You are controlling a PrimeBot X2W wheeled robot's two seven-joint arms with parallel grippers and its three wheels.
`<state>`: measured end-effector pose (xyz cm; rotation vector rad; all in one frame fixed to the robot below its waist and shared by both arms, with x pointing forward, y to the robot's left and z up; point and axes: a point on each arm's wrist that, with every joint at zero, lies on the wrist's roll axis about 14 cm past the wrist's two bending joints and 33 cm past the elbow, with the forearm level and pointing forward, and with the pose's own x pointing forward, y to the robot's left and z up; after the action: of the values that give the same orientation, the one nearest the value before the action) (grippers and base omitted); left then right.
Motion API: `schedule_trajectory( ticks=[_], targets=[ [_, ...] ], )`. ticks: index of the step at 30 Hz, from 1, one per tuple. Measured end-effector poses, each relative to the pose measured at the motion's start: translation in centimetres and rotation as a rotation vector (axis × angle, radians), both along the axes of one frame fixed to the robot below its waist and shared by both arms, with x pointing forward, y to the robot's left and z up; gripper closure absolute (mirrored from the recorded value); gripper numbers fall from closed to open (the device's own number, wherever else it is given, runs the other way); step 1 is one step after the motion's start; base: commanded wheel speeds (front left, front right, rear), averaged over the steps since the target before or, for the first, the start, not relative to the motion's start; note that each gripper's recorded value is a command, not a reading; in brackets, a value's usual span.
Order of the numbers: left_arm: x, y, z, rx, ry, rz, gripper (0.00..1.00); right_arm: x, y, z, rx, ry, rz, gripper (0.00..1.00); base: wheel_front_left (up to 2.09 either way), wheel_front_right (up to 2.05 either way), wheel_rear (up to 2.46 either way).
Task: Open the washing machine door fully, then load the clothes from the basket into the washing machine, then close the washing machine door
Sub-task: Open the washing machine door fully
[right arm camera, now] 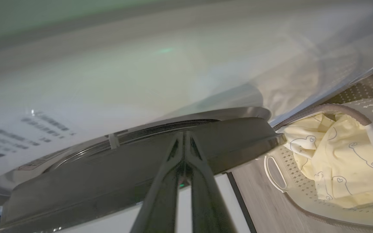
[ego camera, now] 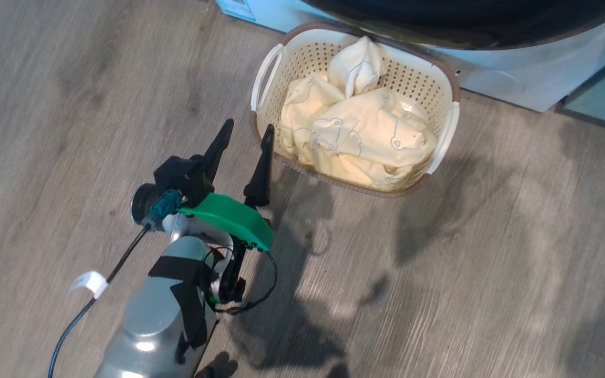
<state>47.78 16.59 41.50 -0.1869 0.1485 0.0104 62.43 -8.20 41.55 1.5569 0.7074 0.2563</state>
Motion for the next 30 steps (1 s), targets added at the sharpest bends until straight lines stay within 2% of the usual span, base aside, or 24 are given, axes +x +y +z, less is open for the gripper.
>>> schedule_trajectory(
  ticks=[8, 30],
  targets=[
    [-0.1, 0.5, -0.7, 0.001, 0.017, 0.017, 0.00, 0.5, 1.2, -1.6, -0.005, 0.030, 0.031, 1.00, 0.00, 0.00, 0.00],
    [1.1, 0.6, -0.2, 0.005, -0.008, 0.019, 0.00, 0.8, 2.7, -1.7, 0.009, 0.027, 0.113, 1.00, 0.00, 0.00, 0.00]
  ],
)
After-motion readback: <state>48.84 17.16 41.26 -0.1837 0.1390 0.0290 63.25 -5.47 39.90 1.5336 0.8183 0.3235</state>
